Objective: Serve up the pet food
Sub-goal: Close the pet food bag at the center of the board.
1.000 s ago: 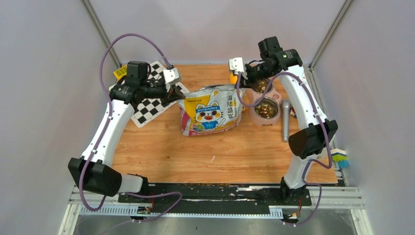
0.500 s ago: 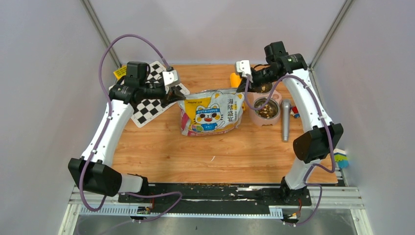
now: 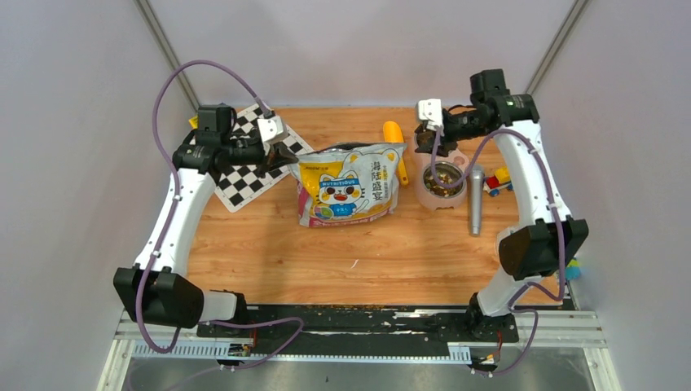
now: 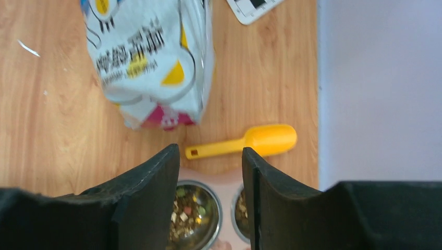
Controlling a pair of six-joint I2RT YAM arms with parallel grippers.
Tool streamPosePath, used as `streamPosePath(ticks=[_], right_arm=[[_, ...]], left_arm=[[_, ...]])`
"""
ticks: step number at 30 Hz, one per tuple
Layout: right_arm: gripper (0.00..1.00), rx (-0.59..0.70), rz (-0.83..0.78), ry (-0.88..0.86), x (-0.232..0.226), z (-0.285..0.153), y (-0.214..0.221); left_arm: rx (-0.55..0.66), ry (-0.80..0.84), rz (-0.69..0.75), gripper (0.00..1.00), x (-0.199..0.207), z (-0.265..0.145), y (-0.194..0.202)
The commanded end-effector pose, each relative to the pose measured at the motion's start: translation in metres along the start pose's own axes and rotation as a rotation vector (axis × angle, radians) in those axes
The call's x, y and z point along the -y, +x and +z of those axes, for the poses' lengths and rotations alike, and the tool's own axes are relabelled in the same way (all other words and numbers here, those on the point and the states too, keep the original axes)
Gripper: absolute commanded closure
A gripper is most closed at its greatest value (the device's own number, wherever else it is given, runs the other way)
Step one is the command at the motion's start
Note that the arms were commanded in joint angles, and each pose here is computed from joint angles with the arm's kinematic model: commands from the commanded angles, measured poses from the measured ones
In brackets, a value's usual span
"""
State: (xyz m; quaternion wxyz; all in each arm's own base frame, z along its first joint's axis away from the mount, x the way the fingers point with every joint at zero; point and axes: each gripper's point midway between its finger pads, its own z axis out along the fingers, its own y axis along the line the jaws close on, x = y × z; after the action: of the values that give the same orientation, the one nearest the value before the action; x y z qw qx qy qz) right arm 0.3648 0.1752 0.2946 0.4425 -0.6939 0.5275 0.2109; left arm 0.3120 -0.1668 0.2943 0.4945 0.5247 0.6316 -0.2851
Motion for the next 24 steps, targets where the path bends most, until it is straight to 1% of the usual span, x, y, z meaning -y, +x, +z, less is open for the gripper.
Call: streamPosePath(ticks=[1,5,9,15,20,24], right_arm=[[0.47,-0.07,-0.124,0.096,0.011,-0.029,-0.008],[0.43,-0.073,-0.126,0.107,0.013,-0.028,-0.009],[0.38,-0.062,-0.134,0.114,0.016,-0.019,-0.019],[0.29,-0.076,-0.145,0.083,0.011,0.018,-0.037],[0.29,-0.095,-0.149,0.059,0.009,0.045,-0.045],[0.3,-0.124,-0.139,0.032,0.007,0.059,-0.042]], left_arm=[[0.051,-0.133,0.154,1.0,-0.014,-0.034,-0.036],[0.06,-0.121,0.148,1.0,-0.012,-0.033,-0.036],[0.073,-0.108,0.147,1.0,-0.008,-0.033,-0.038],[0.072,-0.103,0.148,1.0,-0.006,-0.033,-0.038],[0.073,-0.102,0.152,1.0,-0.004,-0.034,-0.038],[0.072,-0.102,0.152,1.0,-0.004,-0.034,-0.037]])
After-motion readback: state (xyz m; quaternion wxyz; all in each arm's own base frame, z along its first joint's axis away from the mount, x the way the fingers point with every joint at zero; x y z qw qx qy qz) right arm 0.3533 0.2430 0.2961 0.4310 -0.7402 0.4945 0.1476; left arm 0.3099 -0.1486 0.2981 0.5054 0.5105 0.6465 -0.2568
